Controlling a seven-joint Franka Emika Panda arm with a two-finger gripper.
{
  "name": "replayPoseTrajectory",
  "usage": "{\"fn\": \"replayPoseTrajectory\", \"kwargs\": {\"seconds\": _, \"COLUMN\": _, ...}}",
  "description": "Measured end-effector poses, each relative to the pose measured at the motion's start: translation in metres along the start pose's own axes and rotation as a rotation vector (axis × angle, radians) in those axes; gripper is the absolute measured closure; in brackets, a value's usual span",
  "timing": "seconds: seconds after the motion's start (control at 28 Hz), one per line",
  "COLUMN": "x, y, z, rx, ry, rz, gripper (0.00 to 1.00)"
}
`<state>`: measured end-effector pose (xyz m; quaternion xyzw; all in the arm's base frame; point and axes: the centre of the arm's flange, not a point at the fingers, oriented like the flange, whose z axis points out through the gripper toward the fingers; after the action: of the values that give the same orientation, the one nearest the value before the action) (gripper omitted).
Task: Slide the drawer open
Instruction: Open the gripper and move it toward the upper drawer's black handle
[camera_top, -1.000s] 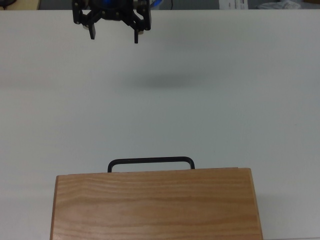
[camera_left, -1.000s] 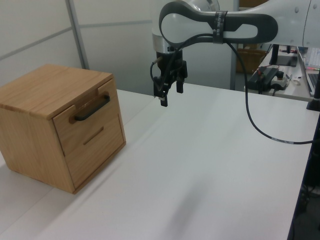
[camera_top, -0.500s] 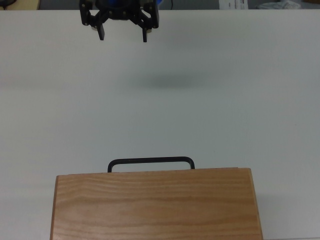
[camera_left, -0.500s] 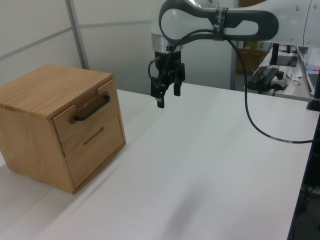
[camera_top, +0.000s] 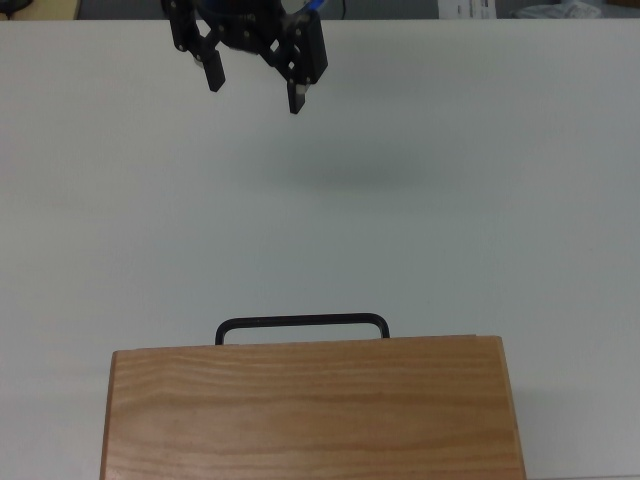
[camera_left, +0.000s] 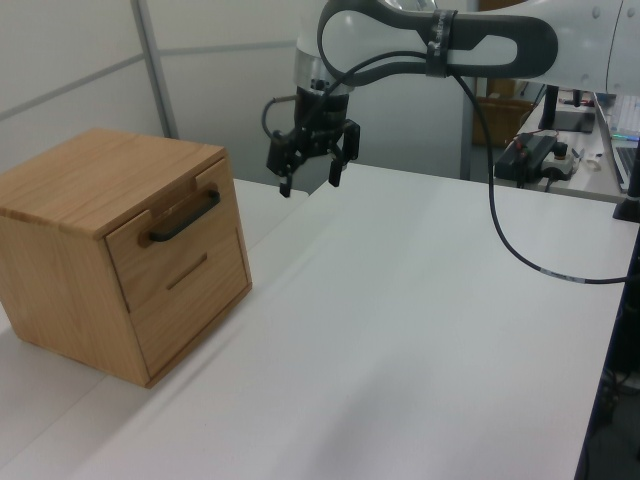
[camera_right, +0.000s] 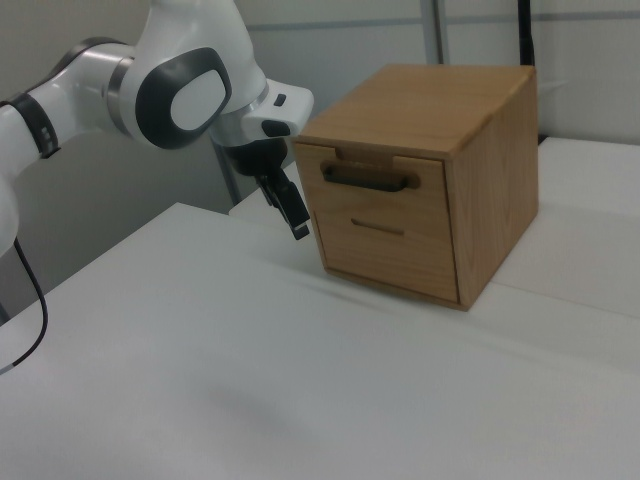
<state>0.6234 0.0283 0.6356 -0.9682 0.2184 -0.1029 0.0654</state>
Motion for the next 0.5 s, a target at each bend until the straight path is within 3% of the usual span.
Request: {"fn": "replayPoseTrajectory", "kwargs": {"seconds": 0.5, "x": 0.029, "y": -0.004, "z": 0.034, "rx": 0.024, "ry": 0.136, "rz": 0.569, "gripper": 0.0}}
